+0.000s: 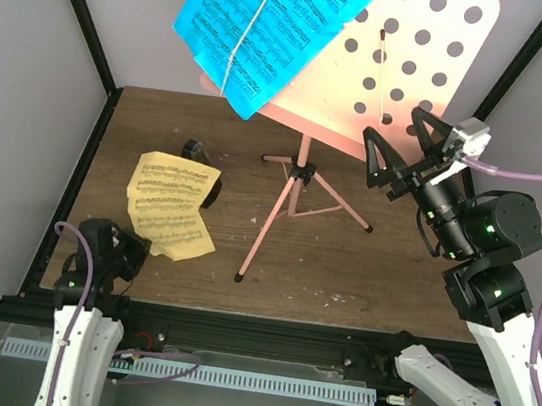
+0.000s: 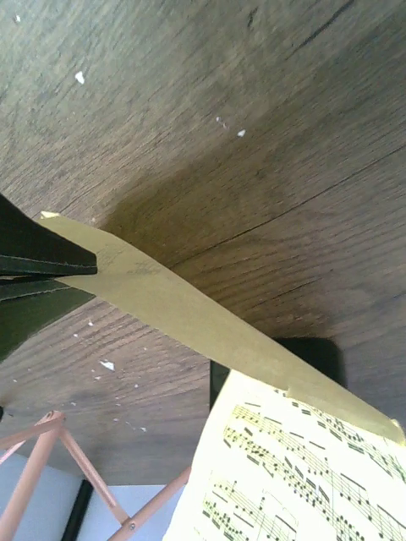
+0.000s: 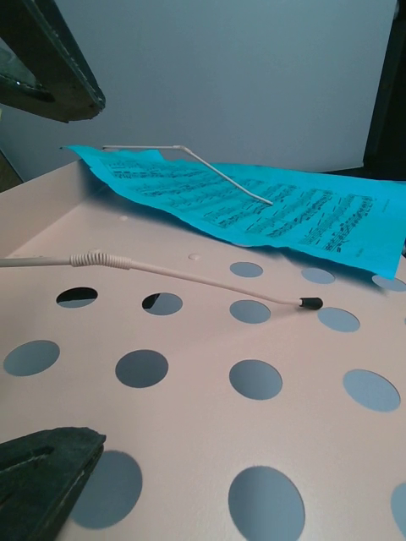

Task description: Pack up the instrument practice props

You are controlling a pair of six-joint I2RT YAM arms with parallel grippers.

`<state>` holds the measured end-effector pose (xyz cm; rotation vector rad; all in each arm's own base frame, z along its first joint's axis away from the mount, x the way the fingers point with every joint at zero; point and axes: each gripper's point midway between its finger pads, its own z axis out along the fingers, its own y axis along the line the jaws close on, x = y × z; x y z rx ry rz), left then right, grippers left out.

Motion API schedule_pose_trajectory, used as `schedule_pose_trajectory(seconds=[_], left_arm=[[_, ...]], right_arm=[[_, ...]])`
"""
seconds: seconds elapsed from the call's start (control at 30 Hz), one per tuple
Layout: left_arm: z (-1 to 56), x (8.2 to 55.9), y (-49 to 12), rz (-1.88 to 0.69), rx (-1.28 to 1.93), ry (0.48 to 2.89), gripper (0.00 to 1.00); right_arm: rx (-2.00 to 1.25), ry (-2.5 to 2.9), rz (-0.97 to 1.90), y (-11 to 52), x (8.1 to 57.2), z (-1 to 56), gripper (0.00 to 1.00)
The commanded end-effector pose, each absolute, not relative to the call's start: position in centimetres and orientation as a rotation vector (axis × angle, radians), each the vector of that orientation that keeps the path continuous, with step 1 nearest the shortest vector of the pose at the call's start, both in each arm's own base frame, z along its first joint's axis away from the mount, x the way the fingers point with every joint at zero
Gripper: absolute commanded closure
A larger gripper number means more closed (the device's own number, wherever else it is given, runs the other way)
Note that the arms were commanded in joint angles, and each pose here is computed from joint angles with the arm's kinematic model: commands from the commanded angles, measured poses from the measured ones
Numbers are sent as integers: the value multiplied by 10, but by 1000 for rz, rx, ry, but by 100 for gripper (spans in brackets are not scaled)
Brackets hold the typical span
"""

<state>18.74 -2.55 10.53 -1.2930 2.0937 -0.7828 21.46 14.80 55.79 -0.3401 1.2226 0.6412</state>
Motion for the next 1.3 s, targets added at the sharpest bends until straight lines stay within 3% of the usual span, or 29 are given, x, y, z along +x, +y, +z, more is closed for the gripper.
schedule_pose_trajectory(seconds=[0.0, 0.3, 0.73, 0.8, 0.87, 1.03, 1.07, 1.27], left_arm=[[109, 174, -9, -665, -1391, 2059, 100], [101, 160, -2, -662, -1530, 1957, 100], [84, 192, -46, -930, -1293, 2163, 98], [92, 195, -40, -868, -1247, 2185, 87], [105, 197, -32, -795, -1201, 2183, 70], [126, 194, -11, -612, -1165, 2166, 8], [128, 191, -6, -573, -1171, 2164, 1], [154, 182, 22, -366, -1161, 2101, 0]], right_arm=[[-307, 1220, 583, 138, 217, 557, 0], [-300, 1222, 549, 134, 218, 555, 0], [-291, 1227, 540, 132, 219, 550, 0], [-293, 1227, 541, 133, 219, 550, 0], [-287, 1224, 540, 131, 218, 551, 0], [-263, 1205, 535, 125, 214, 553, 0], [-258, 1200, 534, 123, 213, 554, 0], [-214, 1181, 518, 111, 206, 556, 0]])
